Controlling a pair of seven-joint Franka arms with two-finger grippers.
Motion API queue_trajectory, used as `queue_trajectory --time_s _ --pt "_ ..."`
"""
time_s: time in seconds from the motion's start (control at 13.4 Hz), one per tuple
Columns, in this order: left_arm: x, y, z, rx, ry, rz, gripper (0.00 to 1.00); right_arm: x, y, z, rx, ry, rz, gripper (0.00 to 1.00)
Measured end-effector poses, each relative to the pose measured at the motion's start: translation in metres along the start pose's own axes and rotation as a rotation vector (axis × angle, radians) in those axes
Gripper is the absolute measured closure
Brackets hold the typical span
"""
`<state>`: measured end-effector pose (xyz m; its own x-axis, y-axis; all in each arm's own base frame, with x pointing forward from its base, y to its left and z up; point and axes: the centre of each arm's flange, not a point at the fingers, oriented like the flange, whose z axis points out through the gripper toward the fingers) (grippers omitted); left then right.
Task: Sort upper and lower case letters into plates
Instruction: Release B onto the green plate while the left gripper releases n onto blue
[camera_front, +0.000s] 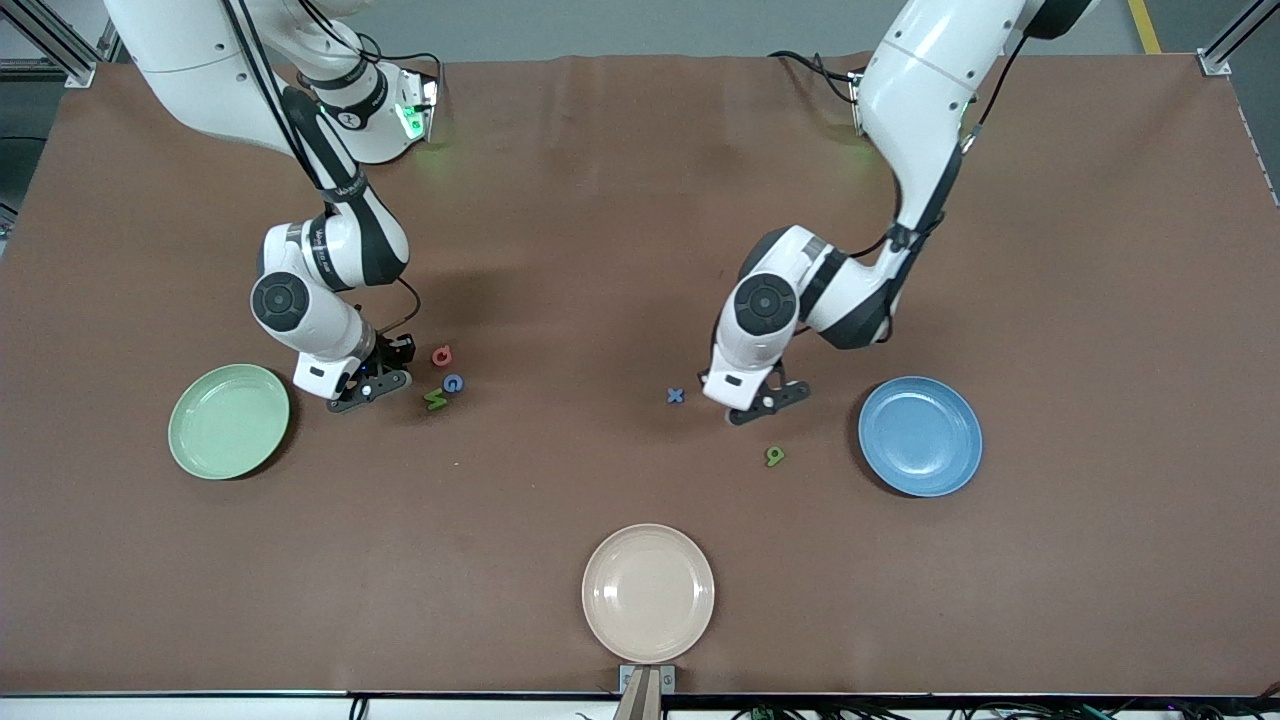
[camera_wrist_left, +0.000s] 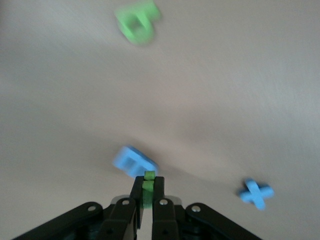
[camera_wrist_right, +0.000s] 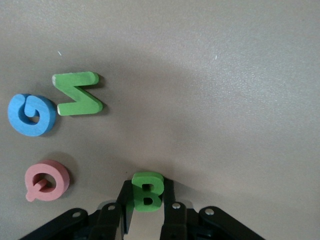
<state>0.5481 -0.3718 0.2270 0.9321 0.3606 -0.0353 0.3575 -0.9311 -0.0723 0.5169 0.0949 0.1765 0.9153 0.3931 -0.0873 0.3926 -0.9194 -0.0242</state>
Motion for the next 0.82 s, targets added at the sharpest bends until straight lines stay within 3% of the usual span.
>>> queue_trajectory --time_s 0.3,0.6,0.75,0.82 --pt "0.074 -0.072 -0.028 0.111 0.071 0.037 0.89 0.007 0.008 -0.048 0.010 -0.011 -0.018 0.72" --pt "0.138 -0.149 -0.009 0.180 0.067 0.060 0.89 -0.026 0.126 -0.108 0.009 0.045 -0.061 0.72" --pt "0.144 -0.162 0.003 0.193 0.046 0.049 0.75 -0.048 0.184 -0.105 0.009 0.052 -0.048 0.72" --pt "0.141 -0.163 0.008 0.205 0.032 0.049 0.63 -0.052 0.204 -0.099 0.010 0.051 -0.038 0.72"
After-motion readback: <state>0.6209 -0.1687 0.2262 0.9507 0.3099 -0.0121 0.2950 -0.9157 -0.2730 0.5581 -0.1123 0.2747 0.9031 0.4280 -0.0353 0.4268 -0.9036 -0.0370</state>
